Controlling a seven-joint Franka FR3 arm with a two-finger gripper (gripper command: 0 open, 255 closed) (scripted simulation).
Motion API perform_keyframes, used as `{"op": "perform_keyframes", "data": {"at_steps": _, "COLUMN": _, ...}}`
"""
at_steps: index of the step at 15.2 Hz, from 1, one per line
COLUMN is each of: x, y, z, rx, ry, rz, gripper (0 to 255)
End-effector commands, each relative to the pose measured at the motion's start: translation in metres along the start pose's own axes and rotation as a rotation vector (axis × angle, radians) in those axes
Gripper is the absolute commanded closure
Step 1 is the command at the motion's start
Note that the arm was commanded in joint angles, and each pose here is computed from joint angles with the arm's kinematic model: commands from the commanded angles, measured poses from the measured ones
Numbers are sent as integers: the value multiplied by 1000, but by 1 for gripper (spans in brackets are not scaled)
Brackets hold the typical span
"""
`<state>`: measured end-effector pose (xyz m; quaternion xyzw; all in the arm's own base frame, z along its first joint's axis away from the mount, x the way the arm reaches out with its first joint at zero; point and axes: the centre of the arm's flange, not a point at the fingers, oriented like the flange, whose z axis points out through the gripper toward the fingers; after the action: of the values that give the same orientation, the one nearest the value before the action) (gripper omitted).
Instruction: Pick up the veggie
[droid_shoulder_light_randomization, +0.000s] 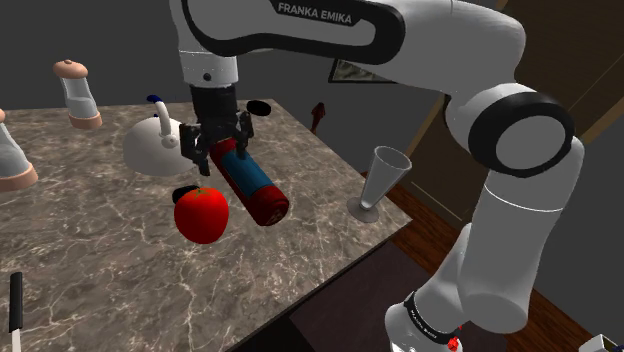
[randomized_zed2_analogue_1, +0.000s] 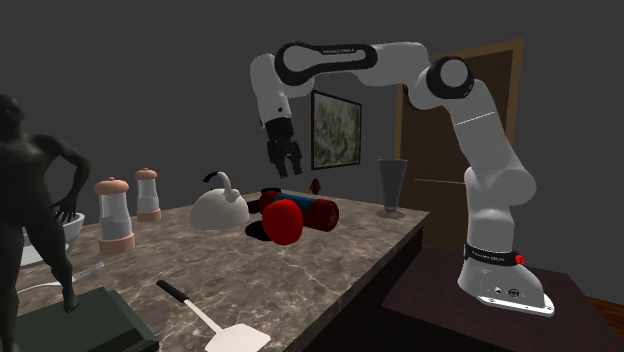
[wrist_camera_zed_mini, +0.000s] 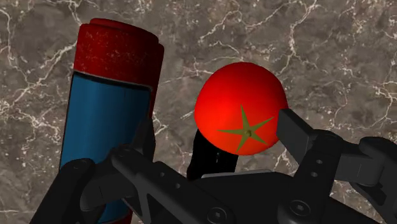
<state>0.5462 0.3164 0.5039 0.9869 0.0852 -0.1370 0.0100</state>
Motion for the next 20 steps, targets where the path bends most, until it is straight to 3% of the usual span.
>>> {"op": "perform_keyframes", "data": {"at_steps": 1, "x": 15, "y": -23, "z": 2, "rx": 0, "ry": -15, "rz": -14, "gripper": 0}}
{"op": "perform_keyframes", "data": {"at_steps": 3, "x": 28, "y": -41, "z": 3, "rx": -1, "ry": -25, "rz": -26, "gripper": 0}}
{"op": "perform_keyframes", "data": {"at_steps": 12, "x": 39, "y": -40, "z": 41, "rx": -1, "ry": -25, "rz": -26, "gripper": 0}}
{"op": "perform_keyframes", "data": {"at_steps": 13, "x": 39, "y": -41, "z": 42, "rx": -1, "ry": -25, "rz": -26, "gripper": 255}}
{"op": "perform_keyframes", "data": {"at_steps": 20, "x": 39, "y": -41, "z": 41, "rx": -1, "ry": -25, "rz": -26, "gripper": 255}}
